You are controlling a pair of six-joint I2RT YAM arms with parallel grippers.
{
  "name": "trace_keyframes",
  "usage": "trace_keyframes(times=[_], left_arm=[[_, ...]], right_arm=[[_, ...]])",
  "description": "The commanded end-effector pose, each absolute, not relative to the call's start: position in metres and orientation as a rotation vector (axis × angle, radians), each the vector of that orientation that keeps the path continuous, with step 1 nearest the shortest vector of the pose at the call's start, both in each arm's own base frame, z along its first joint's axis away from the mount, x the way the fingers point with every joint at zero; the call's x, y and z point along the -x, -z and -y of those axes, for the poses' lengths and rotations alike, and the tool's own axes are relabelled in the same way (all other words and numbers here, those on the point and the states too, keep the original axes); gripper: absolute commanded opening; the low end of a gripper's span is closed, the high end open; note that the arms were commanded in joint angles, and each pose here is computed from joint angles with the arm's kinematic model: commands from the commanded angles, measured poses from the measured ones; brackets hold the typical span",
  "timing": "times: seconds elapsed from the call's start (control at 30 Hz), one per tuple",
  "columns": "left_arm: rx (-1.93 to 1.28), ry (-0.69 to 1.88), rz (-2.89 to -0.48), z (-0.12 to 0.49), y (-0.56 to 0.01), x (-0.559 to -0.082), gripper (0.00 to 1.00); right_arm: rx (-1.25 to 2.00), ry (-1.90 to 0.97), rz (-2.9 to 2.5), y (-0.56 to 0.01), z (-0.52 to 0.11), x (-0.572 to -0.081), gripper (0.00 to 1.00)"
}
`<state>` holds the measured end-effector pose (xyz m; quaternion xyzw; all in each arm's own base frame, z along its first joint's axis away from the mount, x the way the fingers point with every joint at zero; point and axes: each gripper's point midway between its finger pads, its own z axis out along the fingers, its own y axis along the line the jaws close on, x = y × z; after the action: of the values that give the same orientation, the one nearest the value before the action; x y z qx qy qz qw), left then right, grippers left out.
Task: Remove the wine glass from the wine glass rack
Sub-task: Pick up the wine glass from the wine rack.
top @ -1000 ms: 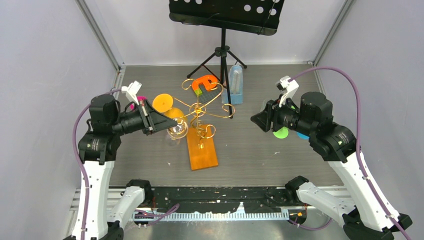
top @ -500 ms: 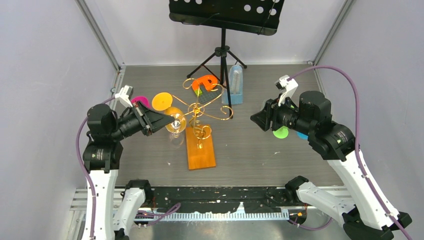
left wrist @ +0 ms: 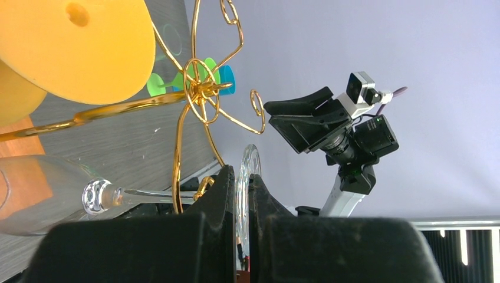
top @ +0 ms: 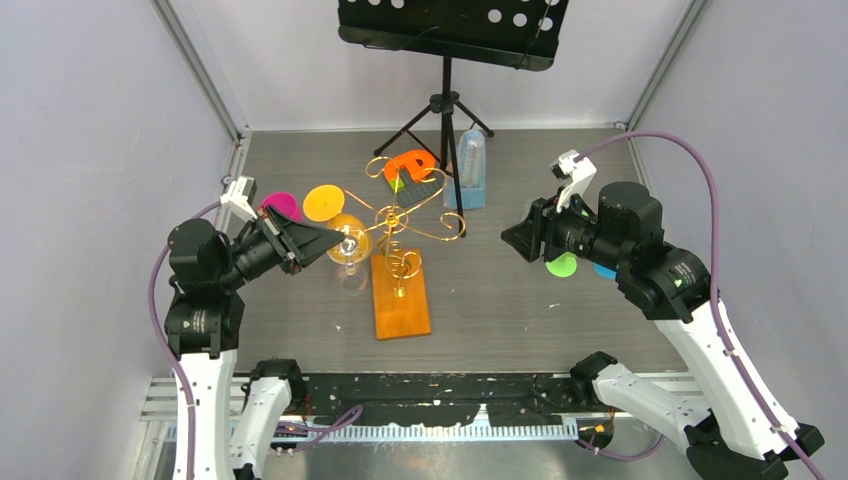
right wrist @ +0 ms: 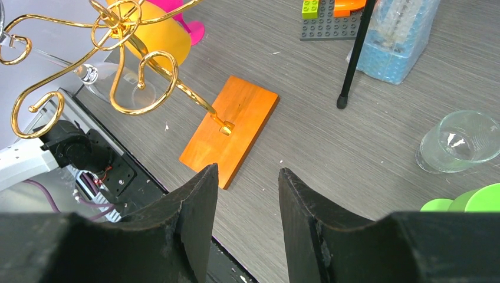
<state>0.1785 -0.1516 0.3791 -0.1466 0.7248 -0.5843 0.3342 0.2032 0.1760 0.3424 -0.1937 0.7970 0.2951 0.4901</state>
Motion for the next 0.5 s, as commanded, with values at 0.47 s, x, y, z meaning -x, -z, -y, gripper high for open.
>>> trace_keyframes(times=[0.47], left_arm=[[0.435, 1.427, -1.731, 0.134, -0.391, -0.182, 0.00]], right_arm=[[0.480, -0.712, -1.883, -0.365, -0.177, -0.203, 0.48]])
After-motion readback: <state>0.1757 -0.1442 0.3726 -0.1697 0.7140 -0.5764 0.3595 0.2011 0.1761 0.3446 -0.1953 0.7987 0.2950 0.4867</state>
